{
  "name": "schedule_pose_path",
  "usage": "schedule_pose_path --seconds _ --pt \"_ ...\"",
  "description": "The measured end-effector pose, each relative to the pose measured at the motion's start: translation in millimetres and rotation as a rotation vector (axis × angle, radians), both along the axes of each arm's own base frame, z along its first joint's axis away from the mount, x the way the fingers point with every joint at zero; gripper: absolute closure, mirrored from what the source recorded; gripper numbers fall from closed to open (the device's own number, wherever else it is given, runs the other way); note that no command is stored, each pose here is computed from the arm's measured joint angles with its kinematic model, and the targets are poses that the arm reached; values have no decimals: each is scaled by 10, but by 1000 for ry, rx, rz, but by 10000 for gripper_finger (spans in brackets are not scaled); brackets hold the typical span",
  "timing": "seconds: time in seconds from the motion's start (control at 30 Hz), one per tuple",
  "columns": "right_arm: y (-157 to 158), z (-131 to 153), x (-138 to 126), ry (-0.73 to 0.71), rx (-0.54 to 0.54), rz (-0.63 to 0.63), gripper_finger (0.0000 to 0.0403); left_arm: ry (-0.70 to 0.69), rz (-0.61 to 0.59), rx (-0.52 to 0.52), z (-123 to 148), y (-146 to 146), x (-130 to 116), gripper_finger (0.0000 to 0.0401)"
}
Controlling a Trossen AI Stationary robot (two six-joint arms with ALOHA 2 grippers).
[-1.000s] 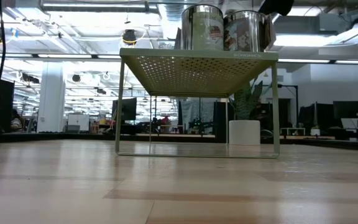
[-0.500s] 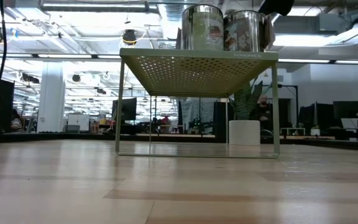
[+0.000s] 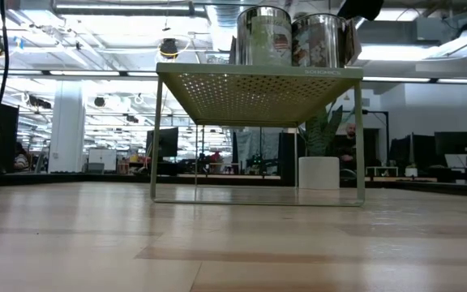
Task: Stock candles and holders on shelf
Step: Put the silver scented candle can on the shelf aligned with the other silver scented candles
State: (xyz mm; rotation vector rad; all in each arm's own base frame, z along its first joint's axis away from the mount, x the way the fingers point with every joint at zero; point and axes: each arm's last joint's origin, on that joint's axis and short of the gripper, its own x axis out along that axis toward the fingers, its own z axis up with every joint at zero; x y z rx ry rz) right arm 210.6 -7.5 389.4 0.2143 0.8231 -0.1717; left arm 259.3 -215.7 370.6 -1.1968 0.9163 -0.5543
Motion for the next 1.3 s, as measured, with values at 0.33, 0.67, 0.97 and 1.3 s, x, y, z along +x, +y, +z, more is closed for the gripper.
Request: schedule_pose_path --seconds 0.33,0.67,0.97,1.3 --pt "0 0 0 0 0 0 147 3 -186 479 -375 -12 -237 55" --pt "0 -1 0 1 0 0 147 -171 -225 838 -656 -244 -262 55" --pt "0 -1 0 1 0 0 147 -165 -360 978 -1102 -464 -131 55" --pt "0 0 0 0 0 0 147 -141 -338 1003 -1173 -419 -38 55"
